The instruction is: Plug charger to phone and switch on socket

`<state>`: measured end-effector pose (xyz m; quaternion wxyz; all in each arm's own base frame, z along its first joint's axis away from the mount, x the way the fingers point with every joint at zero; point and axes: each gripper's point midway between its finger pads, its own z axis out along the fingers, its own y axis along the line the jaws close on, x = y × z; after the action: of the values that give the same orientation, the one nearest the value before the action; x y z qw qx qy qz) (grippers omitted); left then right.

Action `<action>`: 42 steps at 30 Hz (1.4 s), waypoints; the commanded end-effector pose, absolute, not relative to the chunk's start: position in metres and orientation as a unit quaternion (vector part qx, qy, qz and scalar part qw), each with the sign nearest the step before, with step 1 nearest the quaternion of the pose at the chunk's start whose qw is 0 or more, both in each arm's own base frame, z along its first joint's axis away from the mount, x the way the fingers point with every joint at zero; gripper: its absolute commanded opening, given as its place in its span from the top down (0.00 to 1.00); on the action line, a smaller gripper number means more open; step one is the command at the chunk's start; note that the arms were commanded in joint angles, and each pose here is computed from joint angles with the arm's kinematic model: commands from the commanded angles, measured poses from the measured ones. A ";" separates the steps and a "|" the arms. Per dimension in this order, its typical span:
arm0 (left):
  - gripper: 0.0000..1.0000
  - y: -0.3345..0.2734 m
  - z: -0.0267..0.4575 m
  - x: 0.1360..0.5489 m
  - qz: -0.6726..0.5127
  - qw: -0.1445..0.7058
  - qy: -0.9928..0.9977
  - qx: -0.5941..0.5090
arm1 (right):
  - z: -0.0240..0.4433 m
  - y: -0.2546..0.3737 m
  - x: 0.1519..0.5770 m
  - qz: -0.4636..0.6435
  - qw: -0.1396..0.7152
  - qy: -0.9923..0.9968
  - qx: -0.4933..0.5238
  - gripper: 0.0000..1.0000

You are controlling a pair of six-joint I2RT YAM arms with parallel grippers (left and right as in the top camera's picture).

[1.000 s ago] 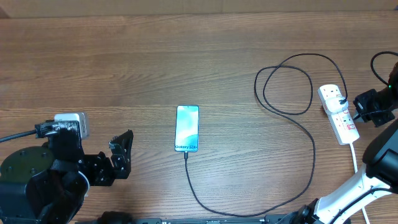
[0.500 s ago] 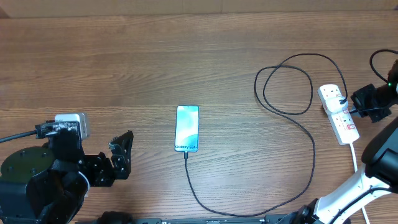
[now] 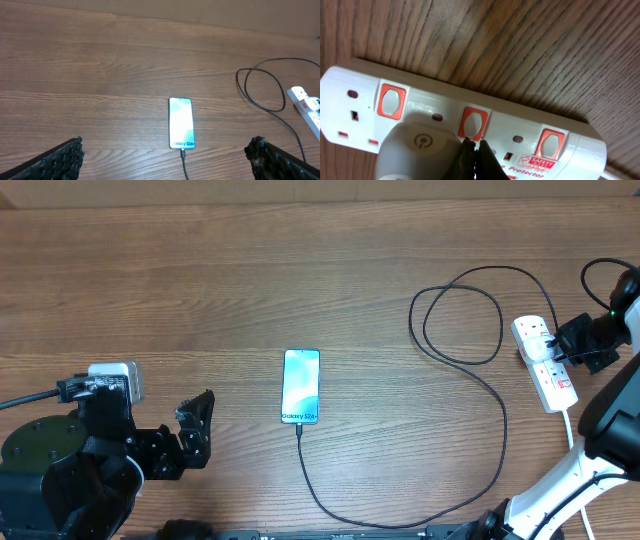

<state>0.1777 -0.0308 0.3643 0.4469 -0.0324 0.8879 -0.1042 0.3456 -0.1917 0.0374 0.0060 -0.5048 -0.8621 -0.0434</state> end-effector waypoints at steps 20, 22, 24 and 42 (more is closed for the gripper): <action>0.00 -0.030 0.361 0.177 -0.103 0.443 0.890 -0.036 | 0.022 -0.175 0.347 -0.044 0.054 -0.871 -0.486 0.96; 0.00 -0.030 0.361 0.177 -0.103 0.442 0.890 -0.036 | 0.032 -0.175 0.346 -0.044 0.056 -0.871 -0.486 0.96; 0.00 -0.030 0.361 0.177 -0.103 0.442 0.890 -0.036 | 0.059 -0.176 0.349 -0.045 0.044 -0.877 -0.476 0.96; 0.00 -0.030 0.361 0.177 -0.103 0.442 0.890 -0.036 | 0.370 -0.047 0.214 -0.099 -0.341 -0.867 -0.349 0.00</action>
<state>0.1770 -0.0308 0.3610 0.4413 -0.0328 0.8907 -0.1037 0.2270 -0.0559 0.3567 -0.3119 -0.3642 -0.8726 -0.0931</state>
